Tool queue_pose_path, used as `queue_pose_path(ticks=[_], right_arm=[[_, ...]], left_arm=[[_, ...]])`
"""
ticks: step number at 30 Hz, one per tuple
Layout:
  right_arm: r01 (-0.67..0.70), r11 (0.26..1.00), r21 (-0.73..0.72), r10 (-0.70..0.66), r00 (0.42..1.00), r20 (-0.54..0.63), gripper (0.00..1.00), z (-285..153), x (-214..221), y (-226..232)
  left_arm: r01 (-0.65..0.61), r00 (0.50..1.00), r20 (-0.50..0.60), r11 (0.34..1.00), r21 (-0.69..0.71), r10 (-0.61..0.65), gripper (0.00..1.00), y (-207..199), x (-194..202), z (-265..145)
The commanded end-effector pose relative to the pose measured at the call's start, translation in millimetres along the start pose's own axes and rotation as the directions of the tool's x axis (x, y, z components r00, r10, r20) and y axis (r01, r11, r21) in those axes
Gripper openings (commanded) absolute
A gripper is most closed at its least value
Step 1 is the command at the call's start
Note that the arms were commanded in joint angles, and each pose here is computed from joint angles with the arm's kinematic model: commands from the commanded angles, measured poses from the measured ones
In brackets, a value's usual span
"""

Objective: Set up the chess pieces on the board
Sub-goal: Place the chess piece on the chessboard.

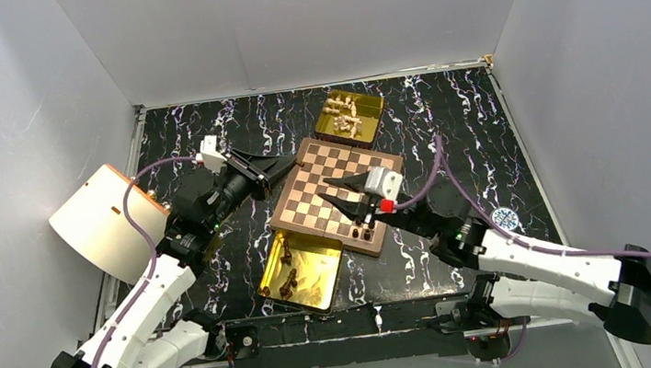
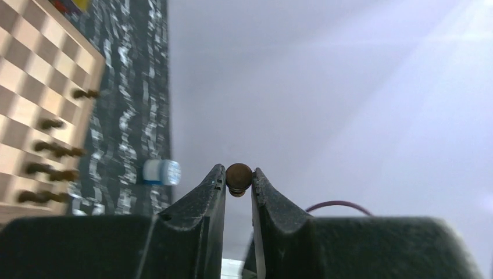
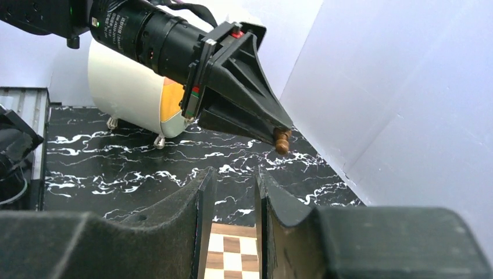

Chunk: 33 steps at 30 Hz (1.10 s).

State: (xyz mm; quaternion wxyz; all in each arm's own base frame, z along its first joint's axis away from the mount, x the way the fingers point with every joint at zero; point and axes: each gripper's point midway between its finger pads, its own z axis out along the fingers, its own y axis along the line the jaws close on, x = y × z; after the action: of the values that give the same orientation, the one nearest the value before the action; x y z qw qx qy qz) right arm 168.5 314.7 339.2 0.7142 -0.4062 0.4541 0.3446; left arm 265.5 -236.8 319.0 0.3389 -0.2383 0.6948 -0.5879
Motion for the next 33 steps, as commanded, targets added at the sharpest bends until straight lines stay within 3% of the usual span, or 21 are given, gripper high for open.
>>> queue_pose_path(ticks=[1,9,20,28,33], right_arm=[[0.158,0.987,-0.006,-0.155,0.972,0.176,0.39,23.7,-50.6,-6.9],[0.175,0.981,0.088,-0.188,0.965,0.182,0.40,45.4,-52.0,-25.7],[0.175,0.969,0.172,-0.201,0.969,0.144,0.49,43.2,-45.4,-41.1],[0.176,0.971,0.164,-0.200,0.968,0.148,0.30,43.7,-41.5,-38.6],[0.165,0.972,0.167,-0.190,0.970,0.151,0.08,41.8,-42.3,-38.7]], left_arm=[[0.314,0.947,-0.115,0.941,0.130,-0.300,0.00,-42.1,9.2,-7.5],[0.366,0.909,-0.258,0.924,0.112,-0.329,0.00,-48.3,29.2,-9.0],[0.372,0.903,-0.274,0.921,0.116,-0.330,0.00,-50.0,31.8,-12.6],[0.351,0.910,-0.279,0.928,0.123,-0.307,0.00,-55.9,32.6,-16.1],[0.353,0.912,-0.263,0.929,0.115,-0.314,0.00,-52.2,31.4,-17.6]])
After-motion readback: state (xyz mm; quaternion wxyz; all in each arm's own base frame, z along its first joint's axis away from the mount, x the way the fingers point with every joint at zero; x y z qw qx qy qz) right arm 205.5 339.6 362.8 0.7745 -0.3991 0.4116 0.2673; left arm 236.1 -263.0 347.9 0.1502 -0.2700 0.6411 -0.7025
